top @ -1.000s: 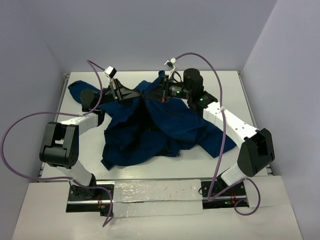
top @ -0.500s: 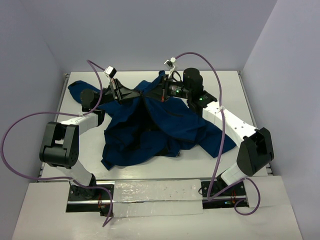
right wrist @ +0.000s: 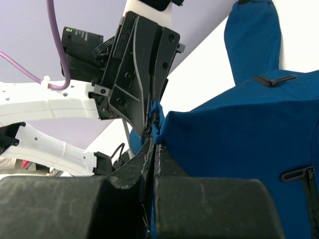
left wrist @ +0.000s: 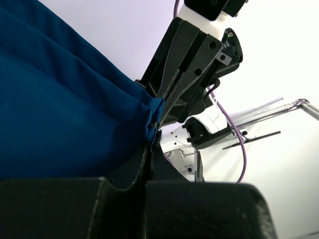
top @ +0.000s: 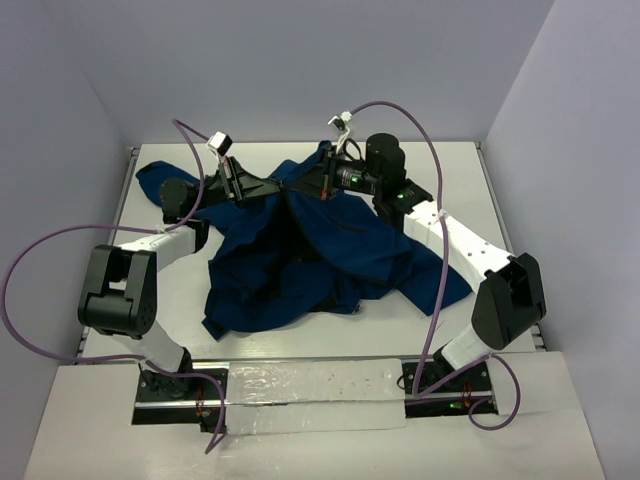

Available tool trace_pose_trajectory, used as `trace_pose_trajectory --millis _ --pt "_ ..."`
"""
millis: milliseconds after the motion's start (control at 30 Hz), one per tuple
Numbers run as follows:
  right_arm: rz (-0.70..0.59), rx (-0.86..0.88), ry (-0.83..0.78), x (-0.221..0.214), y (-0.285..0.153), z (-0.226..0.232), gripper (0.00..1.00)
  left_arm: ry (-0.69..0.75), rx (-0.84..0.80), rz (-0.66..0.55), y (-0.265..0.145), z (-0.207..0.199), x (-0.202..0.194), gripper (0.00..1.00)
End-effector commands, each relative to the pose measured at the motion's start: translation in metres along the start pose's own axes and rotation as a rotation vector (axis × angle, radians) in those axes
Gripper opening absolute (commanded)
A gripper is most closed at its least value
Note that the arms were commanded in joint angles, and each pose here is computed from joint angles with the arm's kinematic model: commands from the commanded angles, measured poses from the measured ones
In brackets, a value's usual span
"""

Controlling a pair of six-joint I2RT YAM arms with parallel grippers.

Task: Zip up the jacket

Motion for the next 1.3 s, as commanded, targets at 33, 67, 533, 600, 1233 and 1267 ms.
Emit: trace_pose_trajectory --millis 33,67,533,600,1233,1267 --pt "-0.089 0.075 -0.078 0.030 0.005 0.022 0.00 0.269 -0.147 0.046 0.000 -0.047 -0.009 0.00" --pt "-0.094 0.076 -0.080 0.032 0.006 0.023 0.00 0.268 -0.147 0.046 0.000 -0.047 -0.009 0.00" --pt "-0.154 0.046 -0.111 0.043 -0.002 0.033 0.00 0.257 -0.106 0.036 -0.001 -0.039 -0.013 0.00" --pt "-0.163 0.030 -0.117 0.043 -0.004 0.033 0.00 0.266 -0.102 0.035 -0.001 -0.038 -0.014 0.00" --pt "-0.167 0.053 -0.128 0.037 -0.018 0.045 0.00 0.293 0.014 0.067 0.005 -0.021 -0.011 0.00" --pt "-0.161 0.054 -0.127 0.036 -0.018 0.045 0.00 0.294 0.016 0.069 0.005 -0.021 -0.012 0.00"
Point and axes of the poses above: each gripper's point midway between its finger pads, its own y axis out along the fingers, its own z axis along the line the jaws close on, x = y × z, the point moved 6 cm from there along -y, back along the fingers, and after that the axes turned 6 degrees about y, right-handed, at the moved point
